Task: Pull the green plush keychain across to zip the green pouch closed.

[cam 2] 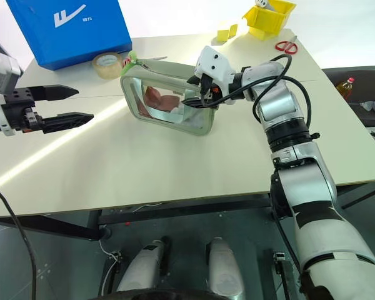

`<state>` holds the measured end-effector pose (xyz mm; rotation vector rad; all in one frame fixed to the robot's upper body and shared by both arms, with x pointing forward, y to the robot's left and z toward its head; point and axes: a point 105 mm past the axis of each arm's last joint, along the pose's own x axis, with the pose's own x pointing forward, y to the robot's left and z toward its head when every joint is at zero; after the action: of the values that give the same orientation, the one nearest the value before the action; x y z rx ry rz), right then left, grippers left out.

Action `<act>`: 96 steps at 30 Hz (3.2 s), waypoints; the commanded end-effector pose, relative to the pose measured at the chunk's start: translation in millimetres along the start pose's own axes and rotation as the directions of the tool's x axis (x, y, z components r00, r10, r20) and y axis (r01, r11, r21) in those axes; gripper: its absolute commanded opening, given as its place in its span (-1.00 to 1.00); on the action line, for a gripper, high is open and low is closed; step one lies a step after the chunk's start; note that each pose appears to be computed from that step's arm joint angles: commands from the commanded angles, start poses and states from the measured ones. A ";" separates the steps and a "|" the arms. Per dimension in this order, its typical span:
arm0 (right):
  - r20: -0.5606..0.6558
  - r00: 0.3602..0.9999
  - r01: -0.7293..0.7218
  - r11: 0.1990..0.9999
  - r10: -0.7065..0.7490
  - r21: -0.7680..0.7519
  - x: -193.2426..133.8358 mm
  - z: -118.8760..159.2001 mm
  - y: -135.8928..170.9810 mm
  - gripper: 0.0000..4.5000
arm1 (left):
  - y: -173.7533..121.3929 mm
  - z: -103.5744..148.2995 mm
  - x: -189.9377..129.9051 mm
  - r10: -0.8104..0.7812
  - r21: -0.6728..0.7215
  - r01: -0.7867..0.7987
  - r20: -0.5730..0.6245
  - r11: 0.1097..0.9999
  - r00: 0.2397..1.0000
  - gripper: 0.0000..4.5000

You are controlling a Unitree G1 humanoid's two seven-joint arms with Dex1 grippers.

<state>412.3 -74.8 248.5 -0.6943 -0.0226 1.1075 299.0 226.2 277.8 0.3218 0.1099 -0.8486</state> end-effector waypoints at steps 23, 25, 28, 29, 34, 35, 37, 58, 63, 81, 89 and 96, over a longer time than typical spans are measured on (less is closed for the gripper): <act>0.152 0.981 -0.075 0.958 0.121 -0.278 -2.7 24.3 1.2 -0.99 | 4.3 11.6 -18.0 0.068 0.049 -0.068 0.005 0.997 0.998 1.00; 0.177 0.976 -0.073 0.957 0.126 -0.280 -2.6 27.3 2.1 -0.99 | 4.0 11.0 -18.3 0.067 0.049 -0.068 0.003 0.997 0.998 1.00; 0.230 0.965 -0.053 0.956 0.122 -0.287 -3.7 38.3 0.2 -0.99 | 4.4 10.4 -19.2 0.069 0.047 -0.069 0.001 0.996 0.998 1.00; 0.243 0.962 -0.048 0.956 0.123 -0.290 -3.9 41.7 -0.1 -0.99 | 4.2 10.4 -19.4 0.069 0.048 -0.069 0.001 0.996 0.998 1.00; 0.290 0.944 -0.068 0.953 0.157 -0.295 -0.3 46.9 8.3 -0.99 | 1.8 10.7 -16.5 0.056 0.051 -0.056 0.001 0.997 0.998 1.00; 0.294 0.941 -0.078 0.951 0.170 -0.298 0.8 45.6 11.7 -0.99 | 1.7 10.6 -16.5 0.054 0.052 -0.054 0.000 0.997 0.999 1.00; 0.278 0.940 -0.105 0.943 0.198 -0.317 2.7 39.8 18.6 -0.99 | 1.8 10.9 -17.2 0.053 0.053 -0.052 -0.002 0.997 0.999 1.00; 0.212 0.939 -0.206 0.936 0.271 -0.284 -2.0 26.3 40.8 -0.99 | 20.6 -30.1 -5.1 0.130 0.023 -0.129 -0.068 0.991 0.989 1.00; 0.208 0.941 -0.205 0.938 0.267 -0.279 -2.4 27.9 41.8 -0.99 | 21.2 -34.0 14.0 0.105 -0.007 -0.105 -0.033 0.994 0.994 1.00; 0.186 0.953 -0.188 0.948 0.240 -0.257 -4.6 21.3 41.9 -1.00 | 23.8 -17.4 13.0 0.049 0.005 -0.049 -0.008 0.999 0.999 -0.98; 0.182 0.957 -0.175 0.950 0.226 -0.258 -4.4 20.1 38.0 -1.00 | 7.8 -9.7 1.3 -0.033 -0.029 0.034 0.017 0.999 0.999 -0.69; 0.182 0.958 -0.171 0.951 0.222 -0.257 -3.3 19.2 35.9 -1.00 | 24.4 -9.5 -7.9 0.066 0.025 -0.066 -0.016 0.998 0.998 0.56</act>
<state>375.0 -59.6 228.7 -0.7857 -0.2153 1.4022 312.5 240.6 257.3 0.3071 0.1661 -0.8381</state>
